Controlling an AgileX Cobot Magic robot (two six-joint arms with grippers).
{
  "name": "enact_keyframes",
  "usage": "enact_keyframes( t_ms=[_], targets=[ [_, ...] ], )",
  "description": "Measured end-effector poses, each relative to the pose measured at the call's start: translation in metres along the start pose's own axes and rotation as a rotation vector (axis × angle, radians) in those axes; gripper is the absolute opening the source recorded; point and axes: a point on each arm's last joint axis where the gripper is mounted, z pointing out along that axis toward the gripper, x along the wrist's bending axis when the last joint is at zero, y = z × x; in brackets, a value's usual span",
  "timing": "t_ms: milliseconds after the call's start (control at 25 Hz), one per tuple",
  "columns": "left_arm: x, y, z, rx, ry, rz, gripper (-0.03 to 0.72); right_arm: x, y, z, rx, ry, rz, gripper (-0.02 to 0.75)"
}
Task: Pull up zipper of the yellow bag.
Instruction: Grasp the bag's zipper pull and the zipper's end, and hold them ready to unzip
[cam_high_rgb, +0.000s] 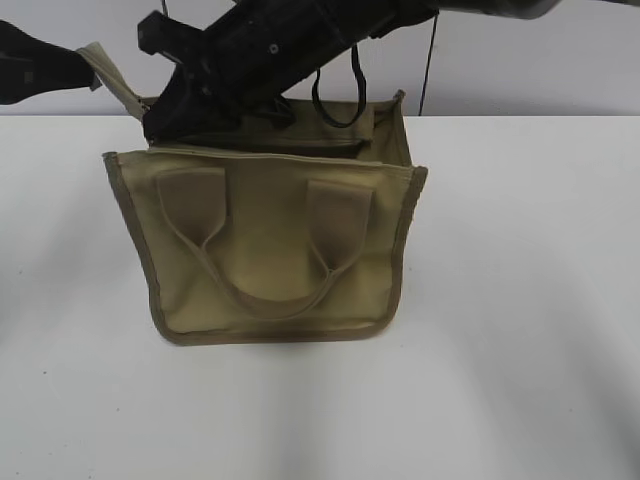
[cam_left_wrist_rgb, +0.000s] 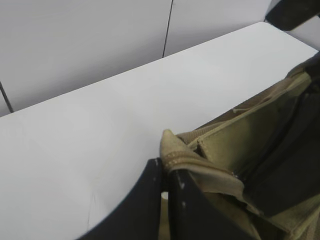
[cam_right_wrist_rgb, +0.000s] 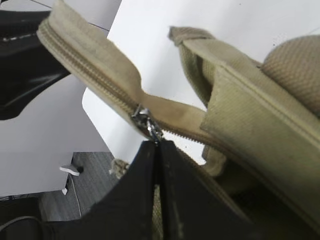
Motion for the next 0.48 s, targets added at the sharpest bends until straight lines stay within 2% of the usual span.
enact_keyframes(
  t_ms=[480],
  targets=[
    [-0.0011, 0.0001, 0.0003, 0.001, -0.007, -0.008, -0.002, -0.0016, 0.0027, -0.0091, 0.007, -0.007, -0.027, -0.012]
  ],
)
